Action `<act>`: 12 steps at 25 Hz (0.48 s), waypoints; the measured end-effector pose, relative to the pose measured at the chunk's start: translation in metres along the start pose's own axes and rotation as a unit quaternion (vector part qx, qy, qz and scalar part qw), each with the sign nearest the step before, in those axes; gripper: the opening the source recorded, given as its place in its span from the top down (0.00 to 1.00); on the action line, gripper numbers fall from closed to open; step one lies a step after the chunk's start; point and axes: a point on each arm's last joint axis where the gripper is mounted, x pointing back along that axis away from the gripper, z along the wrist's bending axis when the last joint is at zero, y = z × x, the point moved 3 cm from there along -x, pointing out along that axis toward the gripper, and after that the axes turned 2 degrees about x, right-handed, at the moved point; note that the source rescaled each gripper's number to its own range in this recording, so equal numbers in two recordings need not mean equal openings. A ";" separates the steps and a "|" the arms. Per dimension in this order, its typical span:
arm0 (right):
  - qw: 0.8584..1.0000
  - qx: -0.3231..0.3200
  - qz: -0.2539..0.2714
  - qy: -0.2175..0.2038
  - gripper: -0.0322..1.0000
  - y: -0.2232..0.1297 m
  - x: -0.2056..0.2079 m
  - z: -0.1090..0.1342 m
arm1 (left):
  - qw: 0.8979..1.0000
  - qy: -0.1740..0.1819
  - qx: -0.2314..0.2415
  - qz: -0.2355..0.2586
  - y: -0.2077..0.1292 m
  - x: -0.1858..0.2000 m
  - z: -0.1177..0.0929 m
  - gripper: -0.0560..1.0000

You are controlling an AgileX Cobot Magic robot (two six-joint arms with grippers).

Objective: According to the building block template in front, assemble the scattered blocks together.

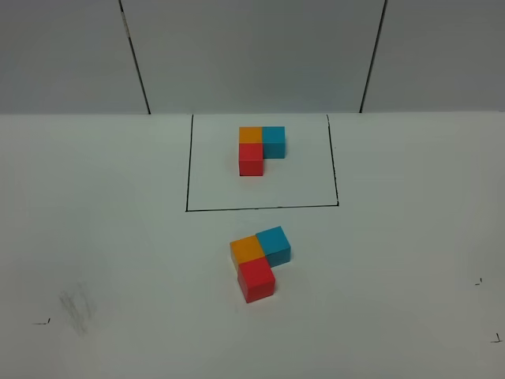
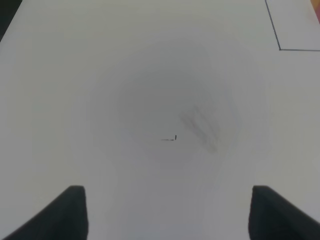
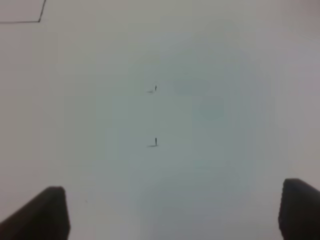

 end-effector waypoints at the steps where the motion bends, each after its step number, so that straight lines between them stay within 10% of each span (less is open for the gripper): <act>1: 1.000 0.003 -0.006 0.000 0.25 0.001 -0.001 0.000 | 1.000 0.000 0.000 0.000 0.000 0.000 0.000 0.37; 12: 0.999 0.019 -0.025 0.011 0.33 0.003 -0.009 0.003 | 1.000 0.000 0.000 0.000 0.000 0.000 0.000 0.37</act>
